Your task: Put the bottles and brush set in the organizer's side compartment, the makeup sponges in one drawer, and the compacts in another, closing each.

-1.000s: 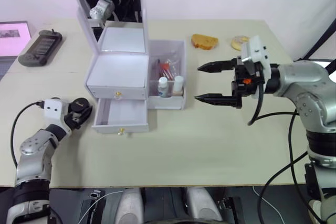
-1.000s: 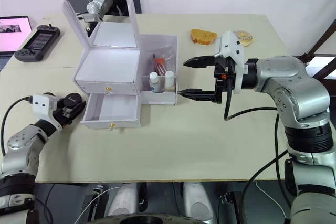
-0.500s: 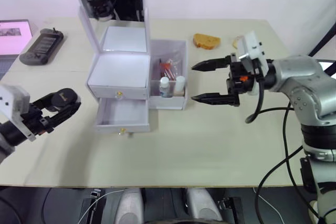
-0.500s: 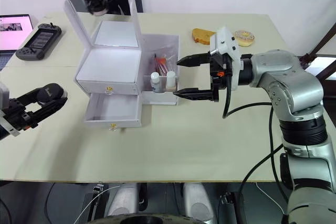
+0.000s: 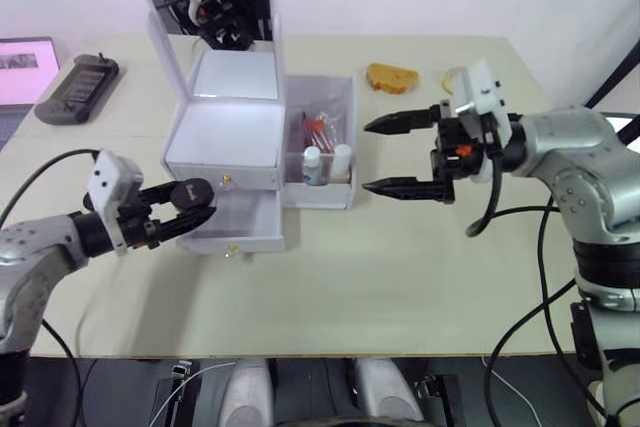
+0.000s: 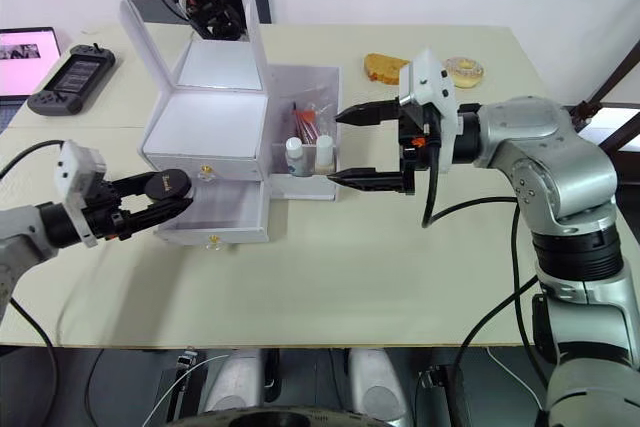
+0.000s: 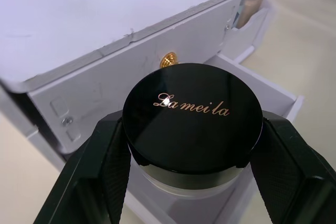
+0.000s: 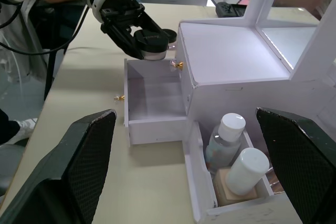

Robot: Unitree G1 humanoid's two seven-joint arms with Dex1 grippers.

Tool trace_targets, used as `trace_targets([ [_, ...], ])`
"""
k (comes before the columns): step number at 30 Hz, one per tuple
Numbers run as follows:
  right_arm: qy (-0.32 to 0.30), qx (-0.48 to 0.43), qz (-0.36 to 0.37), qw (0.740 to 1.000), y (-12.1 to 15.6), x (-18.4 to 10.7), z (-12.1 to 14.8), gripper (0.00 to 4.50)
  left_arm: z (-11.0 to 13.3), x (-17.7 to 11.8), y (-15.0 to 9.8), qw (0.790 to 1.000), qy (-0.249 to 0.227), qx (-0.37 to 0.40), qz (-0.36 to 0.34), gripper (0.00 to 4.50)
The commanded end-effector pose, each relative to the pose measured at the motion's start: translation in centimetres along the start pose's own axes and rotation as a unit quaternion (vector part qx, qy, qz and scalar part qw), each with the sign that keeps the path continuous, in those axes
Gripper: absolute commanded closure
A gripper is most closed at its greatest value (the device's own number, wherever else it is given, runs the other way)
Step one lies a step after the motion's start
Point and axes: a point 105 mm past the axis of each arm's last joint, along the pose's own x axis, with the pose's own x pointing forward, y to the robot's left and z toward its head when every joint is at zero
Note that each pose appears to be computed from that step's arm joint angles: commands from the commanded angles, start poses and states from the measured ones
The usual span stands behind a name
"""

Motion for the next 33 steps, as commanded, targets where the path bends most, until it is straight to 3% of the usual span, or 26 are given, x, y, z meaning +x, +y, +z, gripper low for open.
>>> trace_targets([
  [1, -0.012, -0.027, -0.018, 0.999, 0.0, -0.7, 1.4, 0.0, 0.3, 0.4, 0.1, 1.0, -0.002, 0.022, -0.008, 1.85],
  [16, -0.008, -0.02, -0.012, 1.0, 0.1, -0.4, 1.4, 0.0, -0.9, 1.0, 0.0, 0.999, 0.022, 0.036, -0.017, 1.85],
  [18, -0.004, -0.015, -0.016, 1.0, -0.1, -0.4, 1.2, 0.0, -0.9, 1.0, 0.0, 0.999, 0.019, 0.029, -0.017, 0.77],
  [20, -0.002, -0.014, -0.017, 1.0, -0.2, -0.4, 1.1, 0.0, -0.9, 0.9, 0.2, 0.999, 0.019, 0.026, -0.014, 0.02],
  [27, 0.0, -0.014, -0.014, 1.0, -0.3, -0.6, 1.2, 0.0, -0.7, 0.1, 0.5, 0.999, 0.018, 0.026, -0.005, 0.02],
  [33, 0.001, 0.007, 0.012, 1.0, 0.0, -0.5, 1.2, 0.0, 0.9, -2.3, 0.6, 1.0, -0.015, 0.014, 0.012, 0.02],
])
